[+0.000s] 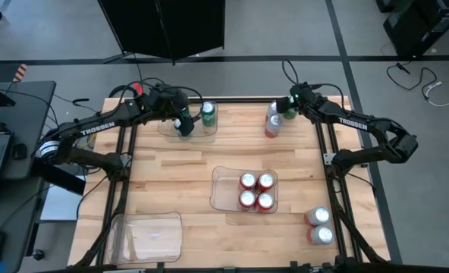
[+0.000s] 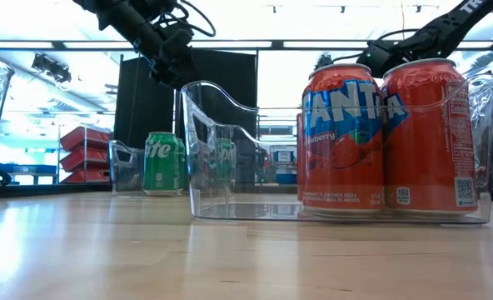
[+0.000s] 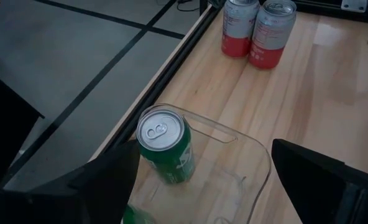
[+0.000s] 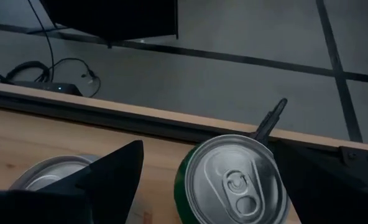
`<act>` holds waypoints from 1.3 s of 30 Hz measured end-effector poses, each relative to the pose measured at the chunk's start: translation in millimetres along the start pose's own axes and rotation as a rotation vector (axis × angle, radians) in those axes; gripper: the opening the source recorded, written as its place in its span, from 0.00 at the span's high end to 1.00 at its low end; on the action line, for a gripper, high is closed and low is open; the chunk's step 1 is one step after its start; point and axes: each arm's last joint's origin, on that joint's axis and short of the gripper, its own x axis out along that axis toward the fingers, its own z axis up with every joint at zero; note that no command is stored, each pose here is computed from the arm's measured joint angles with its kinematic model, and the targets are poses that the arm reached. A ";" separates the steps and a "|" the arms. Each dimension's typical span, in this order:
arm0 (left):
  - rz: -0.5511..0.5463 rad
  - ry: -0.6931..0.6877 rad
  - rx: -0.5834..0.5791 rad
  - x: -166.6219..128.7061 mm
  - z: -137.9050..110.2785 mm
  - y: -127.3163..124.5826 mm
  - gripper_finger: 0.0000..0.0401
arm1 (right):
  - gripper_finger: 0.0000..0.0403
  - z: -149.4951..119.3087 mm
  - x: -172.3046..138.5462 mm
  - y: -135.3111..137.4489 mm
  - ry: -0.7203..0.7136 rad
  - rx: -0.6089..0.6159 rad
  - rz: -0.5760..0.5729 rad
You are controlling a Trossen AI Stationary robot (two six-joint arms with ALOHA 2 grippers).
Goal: Sort soda cans
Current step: Put the sprite soda can into the top left transparent bin
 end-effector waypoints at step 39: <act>-0.003 -0.035 -0.048 8.6 -9.7 6.2 0.30 | 0.41 1.2 -11.0 -10.5 0.069 -0.039 -0.028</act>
